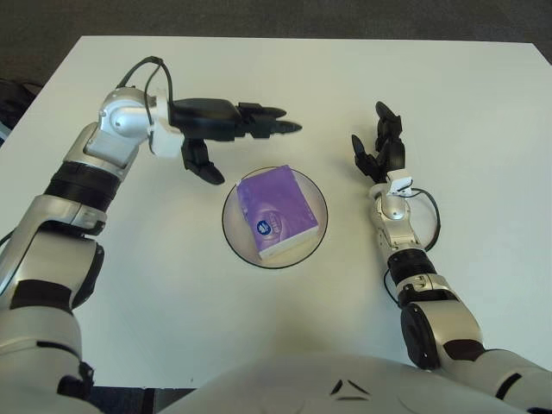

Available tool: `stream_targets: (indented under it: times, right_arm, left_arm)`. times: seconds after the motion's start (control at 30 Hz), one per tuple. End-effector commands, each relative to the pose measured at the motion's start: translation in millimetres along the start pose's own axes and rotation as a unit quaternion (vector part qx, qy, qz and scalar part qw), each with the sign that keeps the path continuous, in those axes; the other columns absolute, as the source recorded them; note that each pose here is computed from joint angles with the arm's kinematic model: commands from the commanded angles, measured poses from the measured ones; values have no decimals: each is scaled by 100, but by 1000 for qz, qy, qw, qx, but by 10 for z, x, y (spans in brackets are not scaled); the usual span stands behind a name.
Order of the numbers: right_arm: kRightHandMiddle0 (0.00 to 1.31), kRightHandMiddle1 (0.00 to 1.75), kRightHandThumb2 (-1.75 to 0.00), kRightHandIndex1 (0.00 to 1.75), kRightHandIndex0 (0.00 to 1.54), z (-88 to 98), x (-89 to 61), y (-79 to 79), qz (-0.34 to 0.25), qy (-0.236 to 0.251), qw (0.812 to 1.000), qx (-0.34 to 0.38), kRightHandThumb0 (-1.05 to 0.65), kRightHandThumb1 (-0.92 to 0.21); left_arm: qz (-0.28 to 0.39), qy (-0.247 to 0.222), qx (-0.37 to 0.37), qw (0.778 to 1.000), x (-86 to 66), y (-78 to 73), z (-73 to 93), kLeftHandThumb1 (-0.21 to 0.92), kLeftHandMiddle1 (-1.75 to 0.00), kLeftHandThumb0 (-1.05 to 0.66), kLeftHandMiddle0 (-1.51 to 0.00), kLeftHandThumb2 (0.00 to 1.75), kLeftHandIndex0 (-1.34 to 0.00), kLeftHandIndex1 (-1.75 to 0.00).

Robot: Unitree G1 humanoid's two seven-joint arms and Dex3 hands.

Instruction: Put the tissue paper into the plate.

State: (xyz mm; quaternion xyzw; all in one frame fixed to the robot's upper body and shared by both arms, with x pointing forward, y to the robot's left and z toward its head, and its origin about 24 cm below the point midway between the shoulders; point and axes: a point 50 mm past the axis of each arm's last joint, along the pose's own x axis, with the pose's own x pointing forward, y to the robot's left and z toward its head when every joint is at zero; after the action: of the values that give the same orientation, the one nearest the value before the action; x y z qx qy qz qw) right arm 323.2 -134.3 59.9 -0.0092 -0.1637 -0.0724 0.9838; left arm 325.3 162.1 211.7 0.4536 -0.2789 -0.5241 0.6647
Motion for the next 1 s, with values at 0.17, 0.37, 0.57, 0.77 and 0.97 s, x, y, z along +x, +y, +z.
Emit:
stream_targets:
  times: [0.17, 0.37, 0.57, 0.77, 0.97]
  right_arm:
    - [0, 47, -33, 2, 37, -541, -603, -89, 2, 131, 991, -24, -63, -91]
    - [0, 47, -32, 2, 38, -544, -608, -107, 4, 132, 991, -27, -63, -91]
    - [0, 46, -31, 2, 38, -544, -611, -111, 5, 132, 991, -26, -64, -92]
    - [0, 46, -31, 2, 38, -546, -609, -113, 5, 132, 991, -28, -64, -92]
    - [0, 45, -30, 1, 37, -544, -608, -112, 6, 131, 991, -30, -65, -92]
  left_arm:
    - [88, -15, -133, 987, -147, 77, -222, 45, 0, 8, 0, 125, 0, 0]
    - [161, -21, -201, 966, -245, -23, -351, 85, 0, -74, 0, 76, 0, 0]
    - [198, 17, -253, 947, -279, -98, -497, 91, 0, -98, 0, 67, 0, 0]
    - [246, 13, -307, 919, -298, -187, -620, 92, 0, -104, 0, 61, 0, 0]
    - [285, 2, -309, 907, -333, -203, -636, 92, 0, -105, 0, 62, 0, 0]
